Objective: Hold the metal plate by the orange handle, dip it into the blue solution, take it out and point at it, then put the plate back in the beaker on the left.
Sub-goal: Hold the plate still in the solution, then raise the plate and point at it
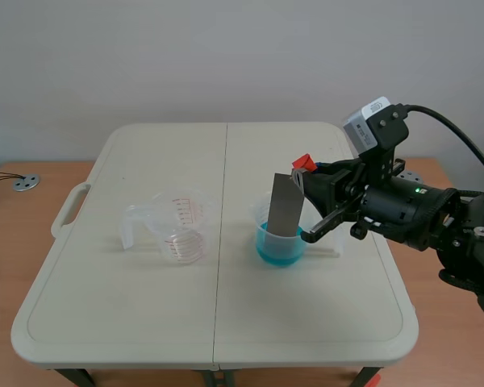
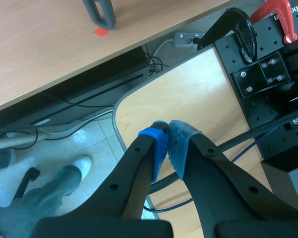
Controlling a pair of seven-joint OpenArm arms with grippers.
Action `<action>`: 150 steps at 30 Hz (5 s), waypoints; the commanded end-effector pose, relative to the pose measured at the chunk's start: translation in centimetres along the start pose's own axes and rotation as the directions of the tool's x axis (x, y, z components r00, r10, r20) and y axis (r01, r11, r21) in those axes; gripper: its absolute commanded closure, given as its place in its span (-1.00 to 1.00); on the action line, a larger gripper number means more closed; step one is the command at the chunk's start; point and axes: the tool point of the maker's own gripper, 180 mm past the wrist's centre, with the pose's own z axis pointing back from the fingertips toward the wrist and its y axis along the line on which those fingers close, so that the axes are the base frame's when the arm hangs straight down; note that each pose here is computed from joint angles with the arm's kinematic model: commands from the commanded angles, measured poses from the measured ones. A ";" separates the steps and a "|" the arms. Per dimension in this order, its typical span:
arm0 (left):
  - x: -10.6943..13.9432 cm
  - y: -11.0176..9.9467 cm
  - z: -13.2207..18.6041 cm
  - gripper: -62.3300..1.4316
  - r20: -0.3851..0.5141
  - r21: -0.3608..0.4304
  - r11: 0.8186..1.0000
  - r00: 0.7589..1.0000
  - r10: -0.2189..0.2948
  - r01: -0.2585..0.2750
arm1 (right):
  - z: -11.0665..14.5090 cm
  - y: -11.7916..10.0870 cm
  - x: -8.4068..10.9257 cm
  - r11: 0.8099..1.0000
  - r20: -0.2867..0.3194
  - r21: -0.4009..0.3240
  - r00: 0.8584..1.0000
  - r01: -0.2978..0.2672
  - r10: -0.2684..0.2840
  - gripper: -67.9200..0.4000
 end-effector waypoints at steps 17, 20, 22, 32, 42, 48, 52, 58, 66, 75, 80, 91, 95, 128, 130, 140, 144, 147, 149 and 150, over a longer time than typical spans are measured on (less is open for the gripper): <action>-0.2 -0.4 0.1 0.90 -0.016 -0.016 1.000 1.000 0.006 -0.006 | -0.1 0.0 -0.1 1.000 -0.008 0.008 1.000 -0.002 0.002 0.95; -0.1 -0.4 0.1 0.90 -0.016 -0.016 1.000 1.000 0.006 -0.006 | -0.1 -0.1 -0.1 1.000 -0.007 0.007 1.000 -0.003 0.003 0.95; -0.1 -0.4 0.1 0.90 -0.016 -0.016 1.000 1.000 0.006 -0.006 | -0.1 -0.1 0.1 1.000 -0.003 0.006 1.000 -0.006 0.006 0.95; -0.1 -0.4 0.1 0.90 -0.015 -0.016 1.000 1.000 0.006 -0.007 | -0.1 0.0 2.6 0.998 0.049 0.010 0.997 -0.060 0.060 0.95; 0.1 -0.4 0.1 0.90 -0.004 -0.016 1.000 1.000 0.006 -0.006 | 0.0 0.3 5.9 0.990 0.096 0.006 0.986 -0.140 0.139 0.95; 1.1 -0.2 -0.1 0.90 0.018 -0.023 1.000 1.000 -0.013 0.013 | 0.5 -0.3 7.5 0.983 0.112 -0.024 0.977 -0.180 0.181 0.95; 4.1 0.1 -0.6 0.90 0.086 -0.031 0.998 0.995 -0.059 0.062 | 0.8 -0.5 8.6 0.977 0.120 -0.038 0.970 -0.208 0.211 0.95; 10.7 1.2 -0.8 0.90 0.236 -0.012 0.990 0.962 -0.136 0.142 | 1.0 -0.2 10.1 0.968 0.139 -0.043 0.958 -0.246 0.249 0.95; 18.7 1.3 -1.1 0.90 0.411 0.004 0.967 0.881 -0.234 0.255 | 1.3 0.4 12.3 0.953 0.170 -0.053 0.937 -0.299 0.304 0.95; 25.0 1.5 -2.3 0.90 0.511 0.048 0.935 0.796 -0.324 0.350 | 1.7 0.9 13.9 0.938 0.184 -0.063 0.920 -0.341 0.347 0.95; 27.8 0.6 -3.7 0.90 0.546 0.036 0.921 0.764 -0.344 0.388 | 1.9 1.2 14.6 0.933 0.196 -0.066 0.912 -0.354 0.360 0.95; 32.7 -4.6 -6.9 0.90 0.617 -0.042 0.875 0.702 -0.357 0.482 | 2.1 1.6 15.3 0.949 0.197 -0.051 0.928 -0.311 0.315 0.95; 34.1 -6.2 -8.7 0.90 0.610 -0.043 0.858 0.694 -0.383 0.511 | 2.1 1.6 15.3 0.953 0.194 -0.046 0.933 -0.299 0.302 0.95; 40.2 -11.2 -15.8 0.90 0.606 -0.005 0.833 0.664 -0.438 0.554 | 2.1 1.8 15.4 0.962 0.202 -0.033 0.941 -0.271 0.272 0.95; 40.2 -11.2 -15.8 0.90 0.606 -0.005 0.833 0.664 -0.438 0.553 | 2.1 1.8 15.3 0.962 0.202 -0.034 0.941 -0.271 0.272 0.95; 40.1 -11.2 -15.9 0.90 0.603 -0.005 0.833 0.666 -0.439 0.553 | 2.1 1.8 15.3 0.962 0.202 -0.034 0.941 -0.271 0.272 0.95; 40.1 -11.2 -15.9 0.90 0.602 -0.003 0.832 0.665 -0.442 0.555 | 2.1 1.8 15.3 0.962 0.199 -0.034 0.942 -0.271 0.272 0.95; 40.1 -11.2 -15.9 0.90 0.602 -0.003 0.832 0.665 -0.442 0.555 | 2.1 1.8 15.3 0.962 0.199 -0.034 0.942 -0.271 0.272 0.95; 40.0 -11.1 -15.9 0.90 0.599 -0.002 0.831 0.666 -0.444 0.556 | 2.1 1.8 15.3 0.962 0.199 -0.034 0.942 -0.271 0.272 0.95; 39.9 -11.1 -15.9 0.90 0.597 0.002 0.829 0.665 -0.449 0.559 | 2.1 1.8 15.3 0.962 0.199 -0.034 0.942 -0.271 0.272 0.95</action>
